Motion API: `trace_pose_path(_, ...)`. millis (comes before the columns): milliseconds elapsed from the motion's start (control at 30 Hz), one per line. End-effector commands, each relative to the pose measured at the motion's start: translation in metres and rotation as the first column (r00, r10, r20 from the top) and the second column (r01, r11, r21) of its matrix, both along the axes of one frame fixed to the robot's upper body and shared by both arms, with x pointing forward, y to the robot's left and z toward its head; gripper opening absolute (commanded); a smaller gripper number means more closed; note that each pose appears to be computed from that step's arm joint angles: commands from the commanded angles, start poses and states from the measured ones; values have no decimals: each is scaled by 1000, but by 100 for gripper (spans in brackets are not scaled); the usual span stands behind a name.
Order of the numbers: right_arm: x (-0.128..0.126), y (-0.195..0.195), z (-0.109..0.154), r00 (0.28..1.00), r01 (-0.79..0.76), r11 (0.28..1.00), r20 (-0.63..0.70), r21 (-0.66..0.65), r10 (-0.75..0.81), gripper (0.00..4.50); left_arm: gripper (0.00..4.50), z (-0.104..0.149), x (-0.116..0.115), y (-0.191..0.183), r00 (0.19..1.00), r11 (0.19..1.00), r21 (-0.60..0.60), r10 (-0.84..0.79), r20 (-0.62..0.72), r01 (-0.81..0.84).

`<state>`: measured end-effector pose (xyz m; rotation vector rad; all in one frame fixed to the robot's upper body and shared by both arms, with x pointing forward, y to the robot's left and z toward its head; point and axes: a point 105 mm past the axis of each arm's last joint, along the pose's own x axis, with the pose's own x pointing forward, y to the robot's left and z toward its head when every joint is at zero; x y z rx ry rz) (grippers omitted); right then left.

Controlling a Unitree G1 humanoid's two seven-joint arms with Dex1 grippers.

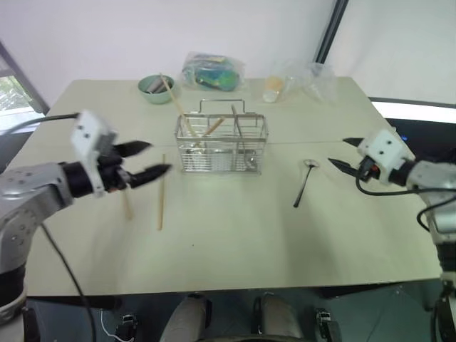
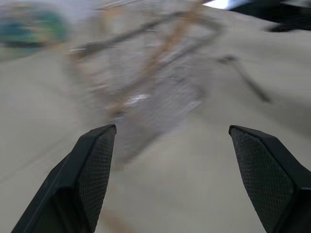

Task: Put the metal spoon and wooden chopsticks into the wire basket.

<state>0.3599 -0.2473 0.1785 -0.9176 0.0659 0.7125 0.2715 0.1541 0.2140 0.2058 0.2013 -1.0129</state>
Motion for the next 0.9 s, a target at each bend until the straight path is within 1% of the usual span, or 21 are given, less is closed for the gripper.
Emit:
trace_pose_path(33, 12, 17, 1, 979, -196, 931, -10, -307, 203, 289, 391, -6, -9, -33, 976, 976, 35, -214, -38, 215)
trace_pose_path(100, 17, 19, -7, 959, -274, 851, -59, -448, 278, 289, 391, -10, -8, -44, 963, 962, 44, -266, -46, 268)
trace_pose_path(167, 19, 18, -15, 931, -345, 727, -120, -593, 343, 289, 391, -9, -6, -52, 954, 954, 34, -295, -45, 297)
trace_pose_path(233, 22, 15, -20, 904, -386, 575, -171, -721, 392, 289, 391, -8, -4, -57, 948, 948, 26, -316, -44, 317)
trace_pose_path(267, 24, 16, -21, 890, -397, 507, -188, -765, 415, 289, 391, -8, -4, -58, 946, 946, 27, -322, -44, 324)
trace_pose_path(300, 27, 17, -21, 880, -403, 457, -198, -793, 432, 289, 391, -8, -4, -58, 945, 945, 28, -325, -44, 327)
trace_pose_path(433, 36, 26, -24, 850, -401, 334, -211, -853, 483, 289, 391, -9, -4, -59, 945, 946, 29, -323, -43, 324)
trace_pose_path(500, 42, 33, -25, 835, -390, 286, -205, -875, 510, 289, 391, -9, -5, -58, 948, 948, 30, -316, -40, 317)
trace_pose_path(533, 45, 37, -26, 831, -380, 275, -196, -883, 521, 289, 391, -9, -6, -58, 949, 949, 32, -312, -39, 314)
trace_pose_path(667, 50, 45, -31, 821, -370, 261, -181, -892, 542, 289, 391, -9, -6, -57, 955, 954, 40, -296, -27, 297)
trace_pose_path(900, 50, 53, -52, 797, -391, 227, -204, -892, 569, 289, 391, -1, -2, -53, 970, 970, 36, -243, 11, 242)
